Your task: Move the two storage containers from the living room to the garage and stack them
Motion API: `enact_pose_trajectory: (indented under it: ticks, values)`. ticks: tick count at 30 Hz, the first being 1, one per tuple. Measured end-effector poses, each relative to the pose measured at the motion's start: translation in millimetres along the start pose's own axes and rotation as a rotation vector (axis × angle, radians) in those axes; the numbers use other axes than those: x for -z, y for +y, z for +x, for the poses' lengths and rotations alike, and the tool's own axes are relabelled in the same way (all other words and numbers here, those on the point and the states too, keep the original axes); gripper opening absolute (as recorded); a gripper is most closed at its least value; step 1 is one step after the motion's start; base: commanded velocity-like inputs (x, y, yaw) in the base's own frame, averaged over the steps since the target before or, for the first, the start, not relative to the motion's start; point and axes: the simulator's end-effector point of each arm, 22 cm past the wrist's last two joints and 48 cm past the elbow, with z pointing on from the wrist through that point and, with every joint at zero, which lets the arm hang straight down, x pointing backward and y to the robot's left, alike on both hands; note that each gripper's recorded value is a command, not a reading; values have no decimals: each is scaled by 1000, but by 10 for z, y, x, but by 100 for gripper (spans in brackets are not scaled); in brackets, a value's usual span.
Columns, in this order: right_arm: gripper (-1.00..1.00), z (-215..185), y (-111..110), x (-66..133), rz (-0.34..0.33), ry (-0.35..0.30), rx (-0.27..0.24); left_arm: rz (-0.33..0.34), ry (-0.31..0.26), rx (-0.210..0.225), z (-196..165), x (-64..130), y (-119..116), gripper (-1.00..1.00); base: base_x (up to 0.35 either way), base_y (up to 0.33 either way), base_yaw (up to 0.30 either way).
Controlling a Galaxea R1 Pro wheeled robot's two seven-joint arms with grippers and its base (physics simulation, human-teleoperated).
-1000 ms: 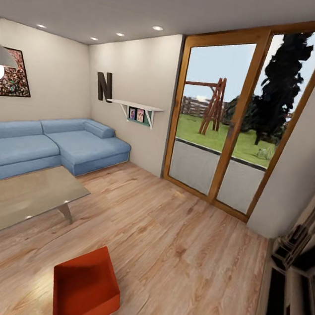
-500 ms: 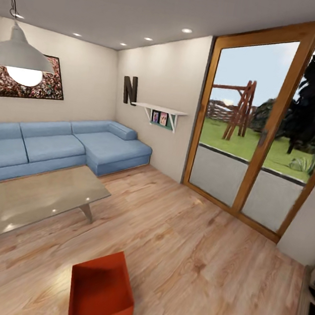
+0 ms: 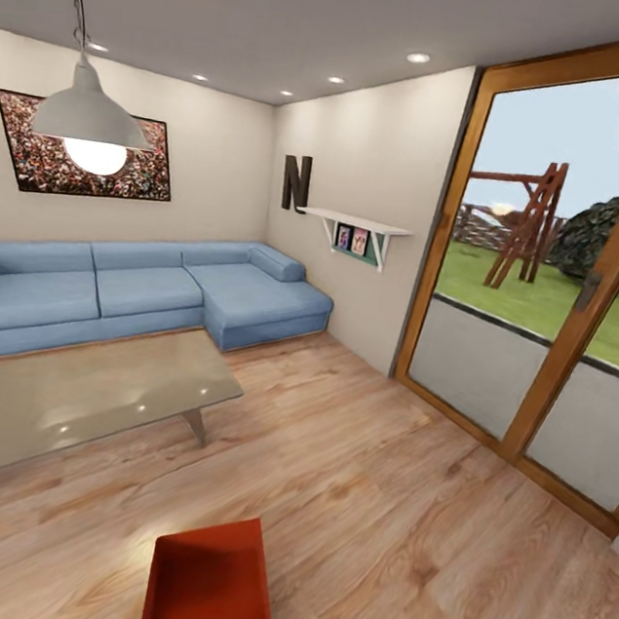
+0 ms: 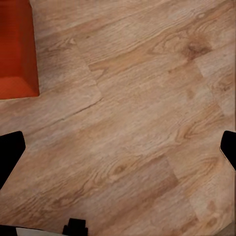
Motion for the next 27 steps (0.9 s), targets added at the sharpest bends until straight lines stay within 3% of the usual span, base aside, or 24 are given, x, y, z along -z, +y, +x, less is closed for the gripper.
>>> enact_pose_trajectory:
  ticks: [11, 27]
  values:
    - [100, -2, -1, -3, 0, 0, 0, -2, 0, -1, -4, -4, 17, 100, 205, -182, 23]
    - [100, -1, 0, -4, 0, 1, 0, -3, -1, -2, -5, -5, 22, 100, 5, -4, 278]
